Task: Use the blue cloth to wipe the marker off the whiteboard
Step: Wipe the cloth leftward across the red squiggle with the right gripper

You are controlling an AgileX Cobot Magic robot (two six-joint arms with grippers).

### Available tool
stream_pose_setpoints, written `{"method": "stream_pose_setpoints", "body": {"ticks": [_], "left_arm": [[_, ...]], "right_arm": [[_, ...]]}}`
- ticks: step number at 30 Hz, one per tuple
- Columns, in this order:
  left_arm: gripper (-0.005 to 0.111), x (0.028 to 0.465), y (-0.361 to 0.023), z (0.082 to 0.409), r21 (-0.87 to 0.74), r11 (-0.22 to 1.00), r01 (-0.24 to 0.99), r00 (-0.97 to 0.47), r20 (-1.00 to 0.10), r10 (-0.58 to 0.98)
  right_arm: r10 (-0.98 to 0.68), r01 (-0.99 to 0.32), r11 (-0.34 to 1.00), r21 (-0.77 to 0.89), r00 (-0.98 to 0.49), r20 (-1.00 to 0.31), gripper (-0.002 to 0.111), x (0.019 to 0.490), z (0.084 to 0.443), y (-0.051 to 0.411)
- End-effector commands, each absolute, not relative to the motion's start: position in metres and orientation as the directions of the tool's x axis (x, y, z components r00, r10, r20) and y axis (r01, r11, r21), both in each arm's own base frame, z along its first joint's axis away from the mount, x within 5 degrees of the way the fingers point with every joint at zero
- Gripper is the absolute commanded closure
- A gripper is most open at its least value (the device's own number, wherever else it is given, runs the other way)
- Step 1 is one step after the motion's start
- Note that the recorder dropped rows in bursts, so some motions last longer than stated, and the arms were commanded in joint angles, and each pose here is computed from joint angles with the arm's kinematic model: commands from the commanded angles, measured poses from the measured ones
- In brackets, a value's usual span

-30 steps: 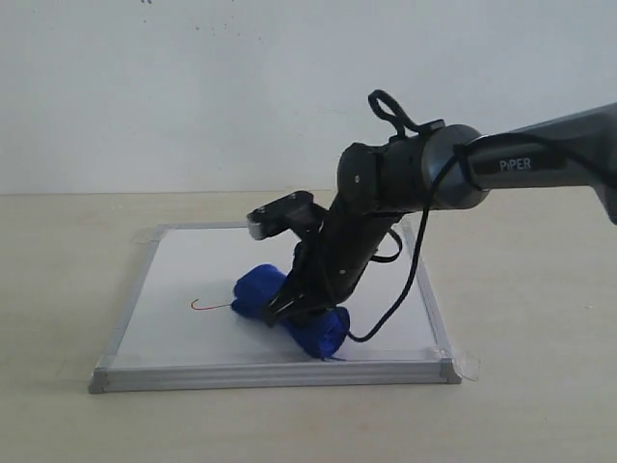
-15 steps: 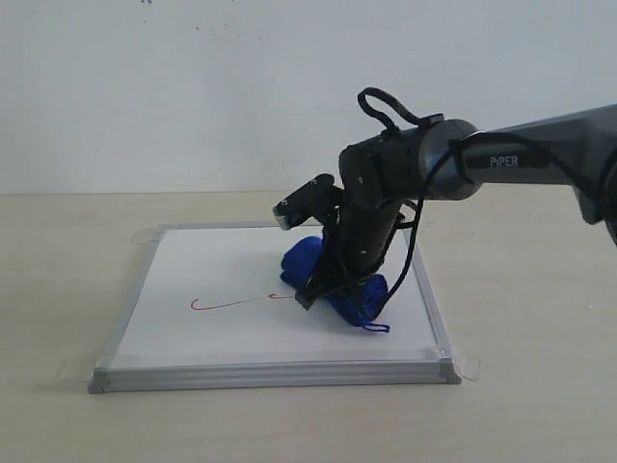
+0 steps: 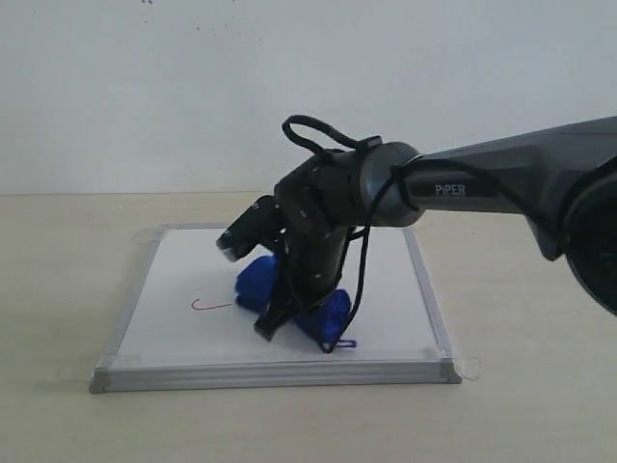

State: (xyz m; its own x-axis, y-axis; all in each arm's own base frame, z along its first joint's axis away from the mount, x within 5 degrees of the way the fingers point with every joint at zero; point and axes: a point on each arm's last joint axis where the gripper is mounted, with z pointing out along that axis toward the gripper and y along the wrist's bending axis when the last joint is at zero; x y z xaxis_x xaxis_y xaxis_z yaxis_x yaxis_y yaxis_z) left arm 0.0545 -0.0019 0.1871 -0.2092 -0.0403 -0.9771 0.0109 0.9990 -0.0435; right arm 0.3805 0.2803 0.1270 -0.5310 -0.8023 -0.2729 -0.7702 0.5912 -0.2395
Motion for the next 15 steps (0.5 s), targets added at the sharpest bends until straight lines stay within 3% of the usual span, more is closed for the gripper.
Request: {"method": "stream_pose_setpoints", "body": {"ticks": [1, 6, 11, 15], "left_arm": [[0.103, 0.055, -0.002, 0.187, -0.047, 0.999, 0.016, -0.200, -0.979, -0.043], [0.103, 0.055, -0.002, 0.187, -0.047, 0.999, 0.016, -0.200, -0.979, -0.043], [0.103, 0.055, -0.002, 0.187, -0.047, 0.999, 0.016, -0.200, -0.979, -0.043], [0.103, 0.055, -0.002, 0.187, -0.047, 0.999, 0.016, -0.200, -0.979, -0.043]], "right_arm": [[-0.751, -0.670, 0.643, -0.370, -0.646, -0.136, 0.108, 0.417, 0.100, 0.221], [-0.697, -0.617, 0.704, -0.351, -0.695, -0.177, 0.108, 0.428, 0.112, 0.214], [-0.801, -0.799, 0.593, -0.096, -0.575, -0.166, 0.108, 0.397, 0.093, 0.260], [-0.816, -0.841, 0.538, 0.054, -0.535, -0.220, 0.108, 0.368, 0.093, 0.300]]}}
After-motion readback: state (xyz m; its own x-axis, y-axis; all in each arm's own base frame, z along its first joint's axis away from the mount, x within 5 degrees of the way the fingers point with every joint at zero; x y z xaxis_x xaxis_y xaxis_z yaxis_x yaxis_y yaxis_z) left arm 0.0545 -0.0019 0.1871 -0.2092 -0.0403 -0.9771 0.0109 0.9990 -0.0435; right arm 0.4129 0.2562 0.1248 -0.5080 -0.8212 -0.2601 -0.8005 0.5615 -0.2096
